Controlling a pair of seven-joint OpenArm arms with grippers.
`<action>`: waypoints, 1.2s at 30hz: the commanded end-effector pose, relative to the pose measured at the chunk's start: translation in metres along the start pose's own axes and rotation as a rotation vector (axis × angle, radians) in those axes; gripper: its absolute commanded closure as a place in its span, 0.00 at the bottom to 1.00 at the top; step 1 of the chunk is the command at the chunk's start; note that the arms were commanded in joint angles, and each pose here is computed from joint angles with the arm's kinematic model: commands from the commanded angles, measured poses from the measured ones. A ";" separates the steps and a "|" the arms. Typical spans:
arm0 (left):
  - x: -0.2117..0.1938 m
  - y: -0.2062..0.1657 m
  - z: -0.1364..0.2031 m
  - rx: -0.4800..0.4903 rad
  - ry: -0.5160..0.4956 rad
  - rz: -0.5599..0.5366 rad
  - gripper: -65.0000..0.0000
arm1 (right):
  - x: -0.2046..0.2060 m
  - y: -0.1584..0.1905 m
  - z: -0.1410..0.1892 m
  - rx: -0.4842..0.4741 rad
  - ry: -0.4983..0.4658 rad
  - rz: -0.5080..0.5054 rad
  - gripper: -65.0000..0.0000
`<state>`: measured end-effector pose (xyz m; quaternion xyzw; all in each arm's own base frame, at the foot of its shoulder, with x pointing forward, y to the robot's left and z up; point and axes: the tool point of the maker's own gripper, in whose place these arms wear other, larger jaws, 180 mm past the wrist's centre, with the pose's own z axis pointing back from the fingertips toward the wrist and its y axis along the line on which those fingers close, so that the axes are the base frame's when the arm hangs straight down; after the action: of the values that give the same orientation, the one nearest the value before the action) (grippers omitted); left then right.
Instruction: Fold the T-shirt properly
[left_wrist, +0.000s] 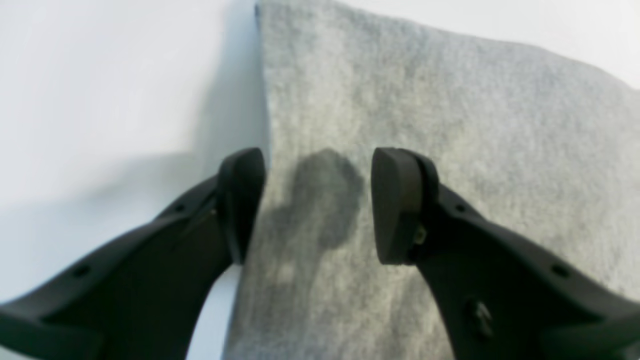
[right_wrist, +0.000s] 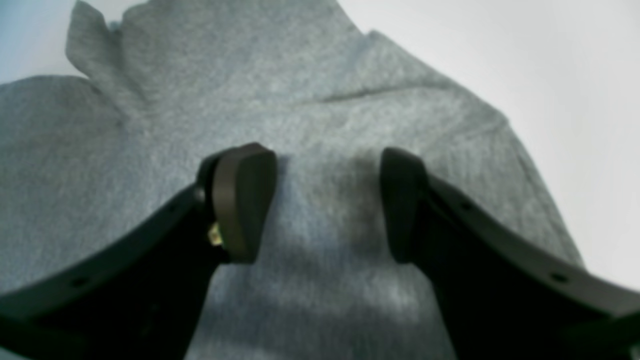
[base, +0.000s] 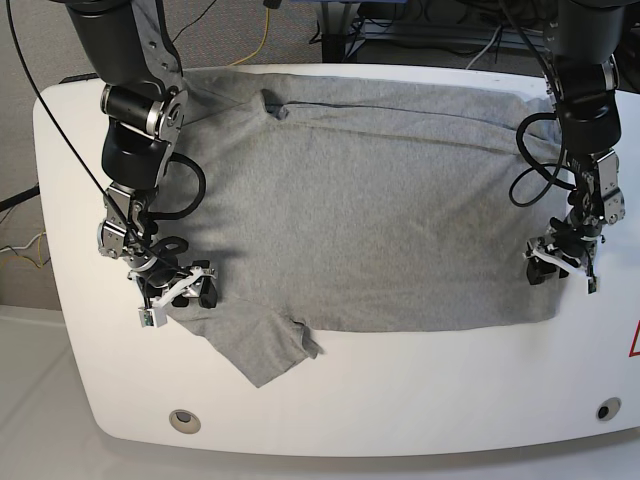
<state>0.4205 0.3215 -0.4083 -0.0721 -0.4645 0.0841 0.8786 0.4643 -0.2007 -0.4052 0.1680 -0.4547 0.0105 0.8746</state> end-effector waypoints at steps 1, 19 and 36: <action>0.026 0.004 0.004 0.000 -0.064 -0.017 0.50 | 0.027 -0.007 0.006 -0.003 -0.066 0.017 0.46; 0.028 0.004 0.002 0.002 -0.061 -0.015 0.51 | 0.018 -0.009 0.010 -0.006 -0.041 0.025 0.45; 0.029 0.001 0.001 0.000 -0.064 -0.018 0.49 | 0.024 -0.022 0.016 -0.028 -0.038 0.044 0.45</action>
<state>0.4219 0.3199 -0.4073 -0.0719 -0.4652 0.0802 0.8786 0.4513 -0.2181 -0.4117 0.1520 -0.4390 0.0200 0.8853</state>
